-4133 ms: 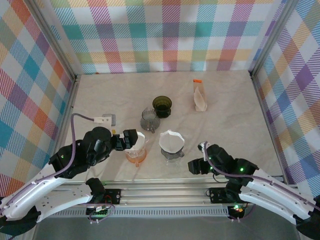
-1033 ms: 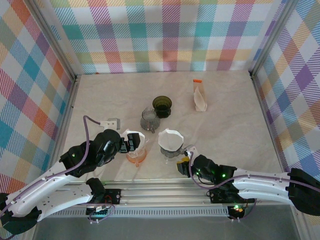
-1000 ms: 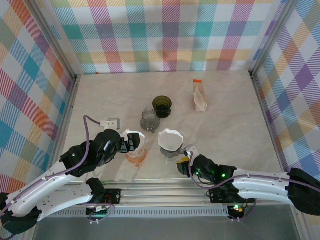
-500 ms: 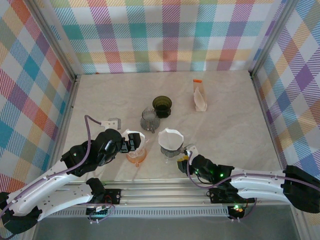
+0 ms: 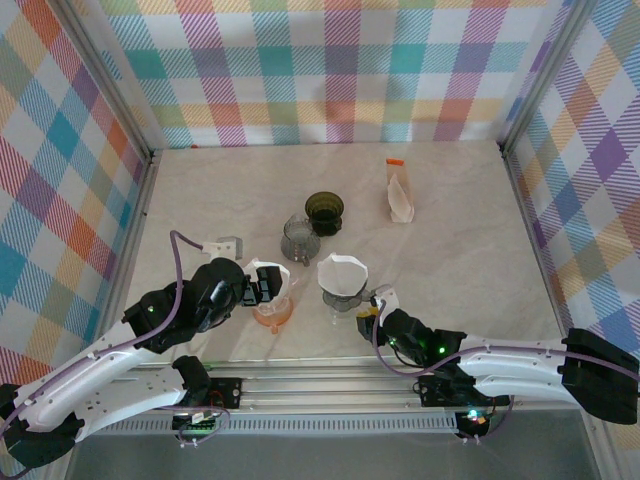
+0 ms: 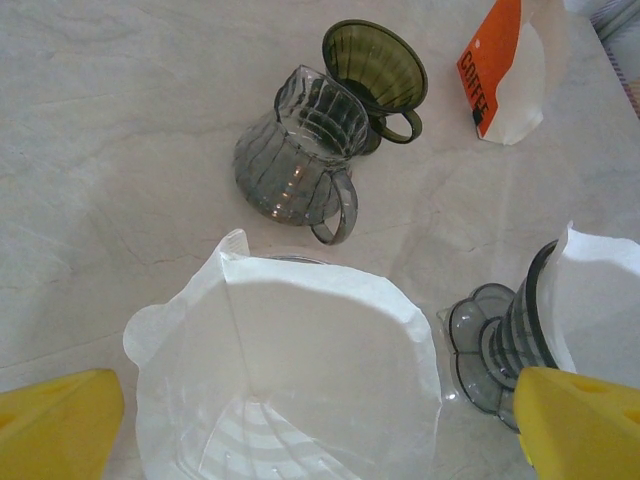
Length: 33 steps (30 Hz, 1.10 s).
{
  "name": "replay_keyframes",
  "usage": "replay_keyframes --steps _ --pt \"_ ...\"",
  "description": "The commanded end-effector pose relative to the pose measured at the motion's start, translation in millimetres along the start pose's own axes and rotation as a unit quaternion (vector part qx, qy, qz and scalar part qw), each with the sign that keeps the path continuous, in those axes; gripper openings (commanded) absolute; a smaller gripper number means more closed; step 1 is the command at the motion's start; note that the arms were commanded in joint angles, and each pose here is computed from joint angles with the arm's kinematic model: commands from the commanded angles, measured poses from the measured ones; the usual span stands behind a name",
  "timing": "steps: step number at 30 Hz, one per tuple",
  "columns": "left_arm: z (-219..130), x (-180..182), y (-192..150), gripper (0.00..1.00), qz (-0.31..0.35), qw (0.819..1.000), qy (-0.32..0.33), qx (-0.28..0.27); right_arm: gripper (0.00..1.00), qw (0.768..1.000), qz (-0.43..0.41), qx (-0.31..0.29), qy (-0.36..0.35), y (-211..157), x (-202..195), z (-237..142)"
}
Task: Place the coffee filter in the dripper
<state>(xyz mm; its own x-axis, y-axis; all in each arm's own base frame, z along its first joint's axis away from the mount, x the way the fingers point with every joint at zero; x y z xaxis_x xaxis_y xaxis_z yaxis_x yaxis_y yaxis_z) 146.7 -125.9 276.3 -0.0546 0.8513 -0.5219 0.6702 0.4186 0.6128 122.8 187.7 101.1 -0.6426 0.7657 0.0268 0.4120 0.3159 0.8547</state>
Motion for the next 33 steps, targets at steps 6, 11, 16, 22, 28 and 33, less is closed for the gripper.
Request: replay_keyframes --steps 6,11,16,22,28,33 --pt "2.5 -0.7 1.2 1.0 -0.009 1.0 -0.005 -0.004 0.32 0.999 0.021 -0.032 -0.037 11.6 -4.6 1.4" --pt "3.0 -0.3 0.9 1.0 -0.009 1.0 -0.005 -0.005 0.32 0.997 0.021 -0.033 -0.062 10.7 -9.5 1.9" --pt "3.0 -0.4 1.1 1.0 -0.009 1.0 -0.005 -0.005 0.32 0.996 0.02 -0.038 -0.084 11.9 -13.8 2.5" --pt "2.4 -0.8 1.7 1.0 -0.009 1.0 -0.006 -0.004 0.31 0.994 0.024 -0.034 -0.101 11.3 -21.5 7.2" --pt "2.2 -0.4 1.9 1.0 -0.009 1.0 -0.006 -0.005 0.3 0.993 0.026 -0.031 -0.109 14.9 -28.9 16.2" --pt "1.2 -0.4 2.9 1.0 -0.009 1.0 -0.006 -0.006 0.3 0.992 0.023 -0.028 -0.122 17.6 -35.8 24.0"
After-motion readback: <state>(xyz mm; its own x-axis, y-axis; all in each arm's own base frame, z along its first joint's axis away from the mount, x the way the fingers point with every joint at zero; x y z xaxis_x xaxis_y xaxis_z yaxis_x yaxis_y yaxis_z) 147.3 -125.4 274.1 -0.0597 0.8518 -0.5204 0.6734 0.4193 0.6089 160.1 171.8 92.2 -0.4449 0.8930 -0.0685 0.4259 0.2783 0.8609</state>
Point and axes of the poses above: each hand's point on the last joint's axis, 136 mm out from that joint toward the fingers, its own z axis out along the fingers, its own x axis along the line the jaws close on, y = z × x, the point moved 7 cm from there along -z, back along the fingers, and after that the axes turned 14 degrees about -z, right-handed, at the moved point
